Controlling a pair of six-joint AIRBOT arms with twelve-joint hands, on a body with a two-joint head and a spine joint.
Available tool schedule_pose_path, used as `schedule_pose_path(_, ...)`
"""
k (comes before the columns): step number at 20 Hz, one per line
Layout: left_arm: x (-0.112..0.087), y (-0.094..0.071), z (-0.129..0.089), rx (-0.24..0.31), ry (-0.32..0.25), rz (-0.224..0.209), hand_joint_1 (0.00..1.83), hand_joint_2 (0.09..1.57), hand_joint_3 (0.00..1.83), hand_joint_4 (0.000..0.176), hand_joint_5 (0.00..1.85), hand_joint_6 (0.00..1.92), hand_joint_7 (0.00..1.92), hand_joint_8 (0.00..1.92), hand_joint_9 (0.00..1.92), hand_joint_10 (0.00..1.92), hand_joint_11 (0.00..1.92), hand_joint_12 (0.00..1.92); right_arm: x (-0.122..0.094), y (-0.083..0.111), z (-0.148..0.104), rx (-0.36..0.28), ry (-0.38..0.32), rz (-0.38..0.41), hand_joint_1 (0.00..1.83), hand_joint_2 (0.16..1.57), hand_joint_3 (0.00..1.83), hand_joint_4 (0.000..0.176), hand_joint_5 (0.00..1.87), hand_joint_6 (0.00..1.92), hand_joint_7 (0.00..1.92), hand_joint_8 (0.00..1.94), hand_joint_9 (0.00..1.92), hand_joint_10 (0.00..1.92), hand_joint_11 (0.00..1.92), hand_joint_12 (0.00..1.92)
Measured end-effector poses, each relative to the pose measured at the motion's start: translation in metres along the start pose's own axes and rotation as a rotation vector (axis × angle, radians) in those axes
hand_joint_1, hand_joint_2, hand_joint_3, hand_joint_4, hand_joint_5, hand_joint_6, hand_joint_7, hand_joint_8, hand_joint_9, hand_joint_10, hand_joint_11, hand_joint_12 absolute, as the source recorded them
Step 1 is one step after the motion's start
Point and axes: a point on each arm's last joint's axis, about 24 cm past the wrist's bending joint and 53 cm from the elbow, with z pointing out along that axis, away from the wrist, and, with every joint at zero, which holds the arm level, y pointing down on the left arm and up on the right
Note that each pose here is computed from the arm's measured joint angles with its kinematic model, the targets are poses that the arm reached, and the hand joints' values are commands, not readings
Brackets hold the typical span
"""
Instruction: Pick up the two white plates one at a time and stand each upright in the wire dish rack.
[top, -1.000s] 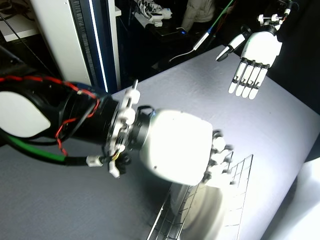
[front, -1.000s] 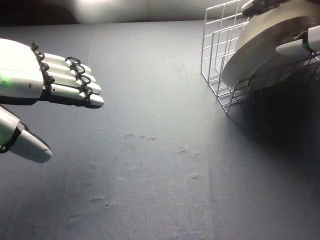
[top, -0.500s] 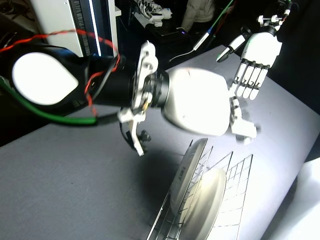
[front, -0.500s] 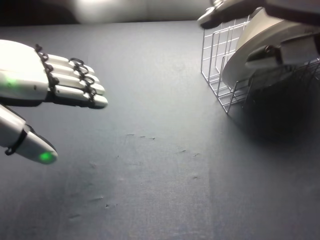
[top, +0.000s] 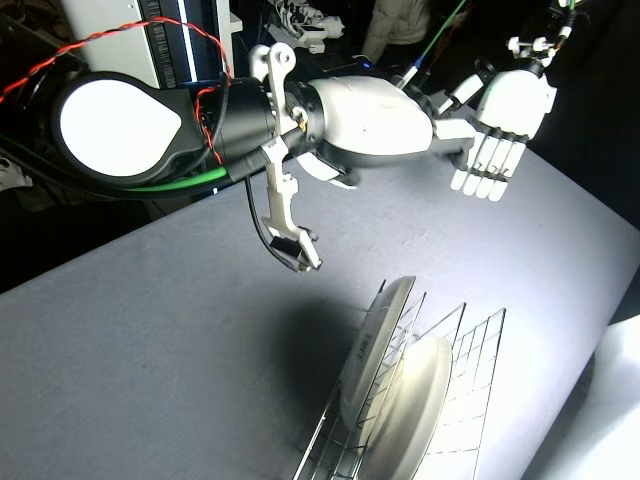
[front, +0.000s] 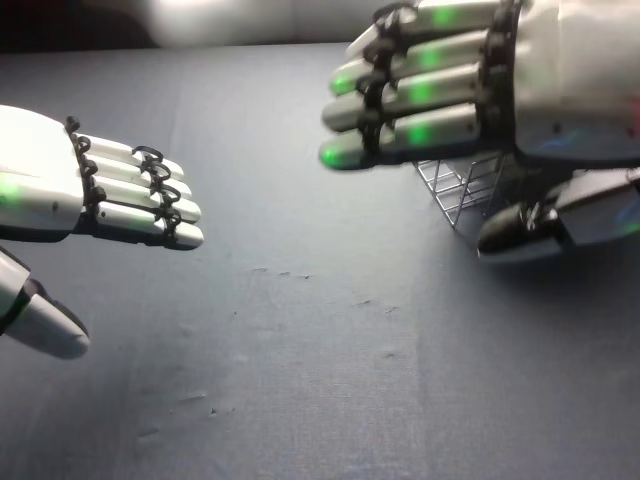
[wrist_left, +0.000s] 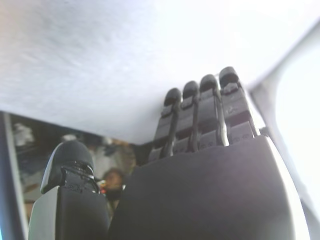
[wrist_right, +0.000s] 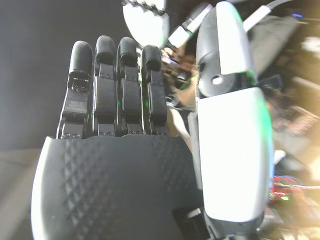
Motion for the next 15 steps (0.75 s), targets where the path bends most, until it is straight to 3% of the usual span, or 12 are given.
schedule_pose_path(1,0.001,-0.004,-0.001,0.019,0.005,0.012,0.00,1.16,0.01,0.000,0.11,0.01,0.09,0.01,0.06,0.01,0.03,0.02,-0.001,0.005,0.000,-0.021,-0.006,-0.005,0.73,1.08,0.01,0.000,0.30,0.01,0.30,0.01,0.28,0.02,0.00,0.81)
schedule_pose_path(2,0.003,-0.011,-0.002,0.049,0.009,0.029,0.00,1.19,0.00,0.000,0.21,0.00,0.22,0.01,0.17,0.01,0.01,0.27,-0.004,0.011,-0.001,-0.043,-0.015,-0.017,0.68,1.13,0.00,0.000,0.46,0.02,0.50,0.02,0.46,0.04,0.03,1.08)
schedule_pose_path(5,-0.002,-0.025,-0.009,0.096,-0.005,0.065,0.04,1.33,0.01,0.000,0.63,0.05,0.74,0.06,0.64,0.09,0.10,0.99,-0.008,0.015,-0.005,-0.061,-0.026,-0.043,0.79,1.12,0.00,0.000,0.75,0.04,0.80,0.07,0.72,0.21,0.25,1.25)
schedule_pose_path(6,-0.009,-0.033,-0.014,0.116,-0.028,0.096,0.11,1.43,0.00,0.000,0.78,0.25,0.78,0.65,0.58,0.96,0.25,1.49,-0.009,0.016,-0.007,-0.067,-0.029,-0.048,0.79,1.14,0.00,0.000,0.88,0.10,0.90,0.25,0.71,0.67,0.43,1.38)
schedule_pose_path(7,-0.015,-0.040,-0.017,0.134,-0.049,0.113,0.21,1.48,0.00,0.000,0.64,1.02,0.70,1.31,0.57,1.53,0.36,1.82,-0.009,0.018,-0.009,-0.072,-0.030,-0.053,0.76,1.16,0.00,0.000,0.72,0.65,0.74,0.92,0.67,1.12,0.56,1.47)
schedule_pose_path(8,-0.015,-0.048,-0.020,0.153,-0.057,0.136,0.31,1.52,0.01,0.000,0.62,1.68,0.72,1.80,0.67,1.84,0.56,1.90,-0.007,0.020,-0.010,-0.081,-0.023,-0.064,0.73,1.21,0.01,0.000,0.57,1.36,0.65,1.54,0.65,1.63,0.62,1.81)
schedule_pose_path(9,-0.013,-0.052,-0.022,0.165,-0.048,0.146,0.36,1.54,0.01,0.000,0.68,1.87,0.76,1.90,0.72,1.91,0.61,1.92,-0.007,0.021,-0.010,-0.086,-0.020,-0.068,0.67,1.26,0.01,0.000,0.63,1.81,0.72,1.86,0.74,1.86,0.75,1.90)
schedule_pose_path(11,-0.009,-0.057,-0.025,0.180,-0.036,0.151,0.38,1.52,0.00,0.000,0.99,1.92,1.01,1.92,0.97,1.92,0.88,1.92,-0.006,0.023,-0.010,-0.096,-0.018,-0.067,0.55,1.36,0.02,0.000,0.85,1.92,0.92,1.94,0.96,1.92,1.04,1.92)
schedule_pose_path(12,-0.007,-0.058,-0.025,0.185,-0.028,0.156,0.41,1.53,0.00,0.000,1.33,1.92,1.43,1.92,1.40,1.92,1.38,1.92,-0.007,0.024,-0.011,-0.098,-0.021,-0.068,0.53,1.42,0.02,0.000,0.95,1.92,1.02,1.94,1.05,1.92,1.20,1.92)
schedule_pose_path(13,-0.005,-0.059,-0.025,0.187,-0.024,0.158,0.40,1.53,0.00,0.000,1.45,1.92,1.61,1.92,1.63,1.92,1.67,1.92,-0.007,0.024,-0.013,-0.097,-0.022,-0.070,0.53,1.44,0.02,0.000,1.00,1.92,1.09,1.94,1.11,1.92,1.28,1.92)
schedule_pose_path(14,-0.005,-0.059,-0.025,0.188,-0.021,0.159,0.54,1.50,0.00,0.060,1.59,1.92,1.77,1.92,1.82,1.92,1.87,1.92,-0.008,0.023,-0.014,-0.093,-0.022,-0.072,0.50,1.48,0.02,0.000,1.04,1.92,1.19,1.94,1.22,1.92,1.38,1.92)
schedule_pose_path(15,-0.004,-0.061,-0.024,0.191,-0.019,0.161,0.80,1.42,0.00,0.090,1.63,1.92,1.77,1.92,1.84,1.92,1.90,1.92,-0.008,0.021,-0.017,-0.085,-0.021,-0.072,0.51,1.50,0.01,0.000,1.10,1.92,1.25,1.94,1.28,1.92,1.41,1.92)
